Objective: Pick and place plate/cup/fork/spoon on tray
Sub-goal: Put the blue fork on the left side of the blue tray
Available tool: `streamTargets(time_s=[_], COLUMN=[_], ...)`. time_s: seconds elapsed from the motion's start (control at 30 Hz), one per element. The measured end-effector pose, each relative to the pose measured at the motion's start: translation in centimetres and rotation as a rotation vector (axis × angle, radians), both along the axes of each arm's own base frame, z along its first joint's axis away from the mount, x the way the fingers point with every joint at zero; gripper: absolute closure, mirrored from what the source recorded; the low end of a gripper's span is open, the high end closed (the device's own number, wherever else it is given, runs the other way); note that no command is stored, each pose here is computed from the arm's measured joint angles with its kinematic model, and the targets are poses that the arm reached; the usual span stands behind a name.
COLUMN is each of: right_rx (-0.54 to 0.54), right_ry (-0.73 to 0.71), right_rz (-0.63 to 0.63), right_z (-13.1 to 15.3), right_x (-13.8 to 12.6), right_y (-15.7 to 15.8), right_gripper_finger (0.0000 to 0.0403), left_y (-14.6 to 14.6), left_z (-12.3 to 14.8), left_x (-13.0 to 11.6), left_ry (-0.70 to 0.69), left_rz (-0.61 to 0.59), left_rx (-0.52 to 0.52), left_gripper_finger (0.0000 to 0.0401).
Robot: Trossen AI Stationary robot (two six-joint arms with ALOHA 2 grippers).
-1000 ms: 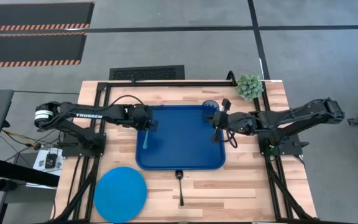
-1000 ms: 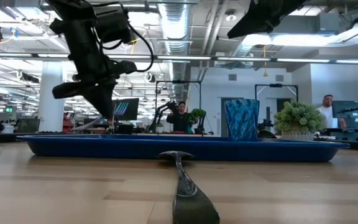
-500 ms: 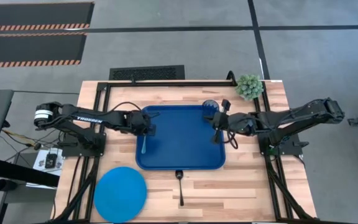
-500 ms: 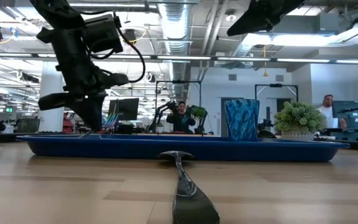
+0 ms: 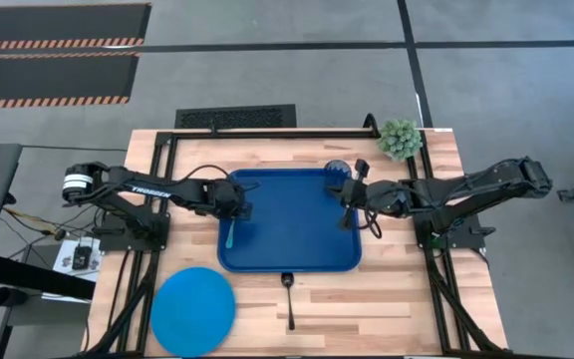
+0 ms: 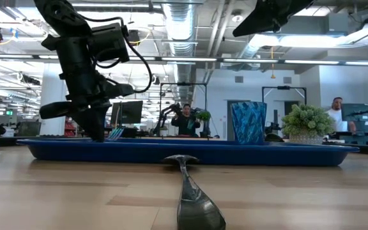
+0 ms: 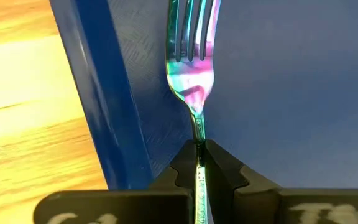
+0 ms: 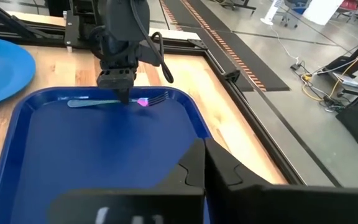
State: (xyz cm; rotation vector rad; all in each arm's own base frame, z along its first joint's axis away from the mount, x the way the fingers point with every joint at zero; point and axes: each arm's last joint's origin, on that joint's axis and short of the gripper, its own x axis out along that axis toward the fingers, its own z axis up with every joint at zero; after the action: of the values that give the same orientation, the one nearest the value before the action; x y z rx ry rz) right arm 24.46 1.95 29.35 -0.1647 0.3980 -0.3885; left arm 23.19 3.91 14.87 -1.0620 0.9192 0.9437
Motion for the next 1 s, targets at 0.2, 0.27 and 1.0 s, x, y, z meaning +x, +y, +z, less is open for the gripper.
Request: streamTargets(time_s=[0.2, 0.27, 1.0], right_rx=[0.0, 0.0, 0.006], right_ry=[0.0, 0.0, -0.002], right_rz=[0.015, 0.018, 0.016], right_z=[0.0, 0.0, 0.0], right_x=[-0.03, -0.04, -0.04], right_y=[0.38, 0.45, 0.46], right_gripper_finger=[0.0394, 0.0396, 0.0391], left_y=[-0.02, -0.02, 0.01], left_z=[-0.07, -0.09, -0.1], left_x=[-0.22, -0.25, 0.02], left_ry=[0.023, 0.025, -0.003], left_rz=[0.011, 0.018, 0.046], left_rx=[-0.001, -0.004, -0.009], left_gripper_finger=[0.04, 0.0396, 0.0388])
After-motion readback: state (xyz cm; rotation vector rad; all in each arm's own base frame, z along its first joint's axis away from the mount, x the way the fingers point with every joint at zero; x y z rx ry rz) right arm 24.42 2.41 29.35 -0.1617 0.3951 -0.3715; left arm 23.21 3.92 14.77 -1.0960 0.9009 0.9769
